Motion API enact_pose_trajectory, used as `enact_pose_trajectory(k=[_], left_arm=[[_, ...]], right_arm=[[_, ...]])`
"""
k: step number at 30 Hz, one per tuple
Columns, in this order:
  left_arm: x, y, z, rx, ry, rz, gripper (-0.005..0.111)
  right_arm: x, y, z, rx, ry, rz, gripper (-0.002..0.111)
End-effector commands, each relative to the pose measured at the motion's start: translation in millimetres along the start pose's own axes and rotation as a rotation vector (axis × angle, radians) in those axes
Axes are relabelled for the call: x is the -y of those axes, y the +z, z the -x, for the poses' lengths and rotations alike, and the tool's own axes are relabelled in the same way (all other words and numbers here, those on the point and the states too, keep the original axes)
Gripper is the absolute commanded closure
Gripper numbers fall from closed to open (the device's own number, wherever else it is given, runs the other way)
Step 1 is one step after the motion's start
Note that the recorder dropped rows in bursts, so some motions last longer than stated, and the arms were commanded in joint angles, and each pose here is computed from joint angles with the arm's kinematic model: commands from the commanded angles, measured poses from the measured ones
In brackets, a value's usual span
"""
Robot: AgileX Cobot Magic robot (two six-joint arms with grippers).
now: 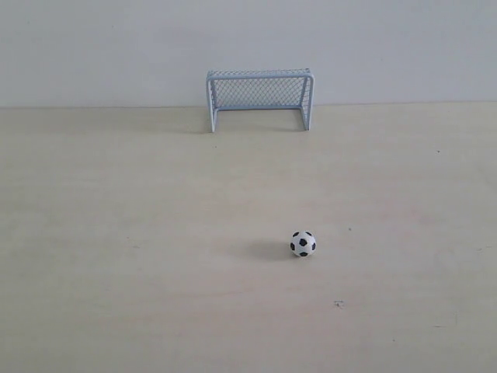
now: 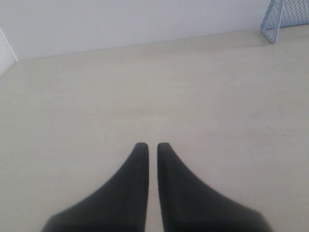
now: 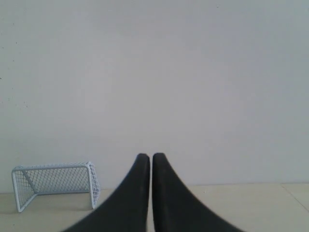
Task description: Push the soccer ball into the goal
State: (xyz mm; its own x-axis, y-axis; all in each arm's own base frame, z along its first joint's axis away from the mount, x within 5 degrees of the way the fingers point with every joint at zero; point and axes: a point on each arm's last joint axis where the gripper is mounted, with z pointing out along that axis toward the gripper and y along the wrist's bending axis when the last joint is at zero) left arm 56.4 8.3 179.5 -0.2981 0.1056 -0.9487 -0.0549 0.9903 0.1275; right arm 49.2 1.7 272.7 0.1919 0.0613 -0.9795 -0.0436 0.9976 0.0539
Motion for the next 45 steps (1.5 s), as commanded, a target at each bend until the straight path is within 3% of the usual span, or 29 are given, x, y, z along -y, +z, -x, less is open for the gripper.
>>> enact_pose_trajectory(k=[1,18,27,45], left_arm=[[0.4,0.0,1.5,0.003,-0.006,-0.008,0.1],[0.4,0.0,1.5,0.003,-0.006,-0.008,0.1],[0.4,0.0,1.5,0.003,-0.006,-0.008,0.1],[0.4,0.0,1.5,0.003,-0.006,-0.008,0.1]], right_arm=[[-0.7,8.2,12.3,-0.038,-0.001,-0.002,0.108],[-3.6,81.2,49.4,-0.387,-0.078,0.006,0.108],[-4.3,124.3,46.5,-0.644,-0.203,0.057,0.108],[-21.2,180.6,30.2,-0.898,-0.324,0.372,0.108]])
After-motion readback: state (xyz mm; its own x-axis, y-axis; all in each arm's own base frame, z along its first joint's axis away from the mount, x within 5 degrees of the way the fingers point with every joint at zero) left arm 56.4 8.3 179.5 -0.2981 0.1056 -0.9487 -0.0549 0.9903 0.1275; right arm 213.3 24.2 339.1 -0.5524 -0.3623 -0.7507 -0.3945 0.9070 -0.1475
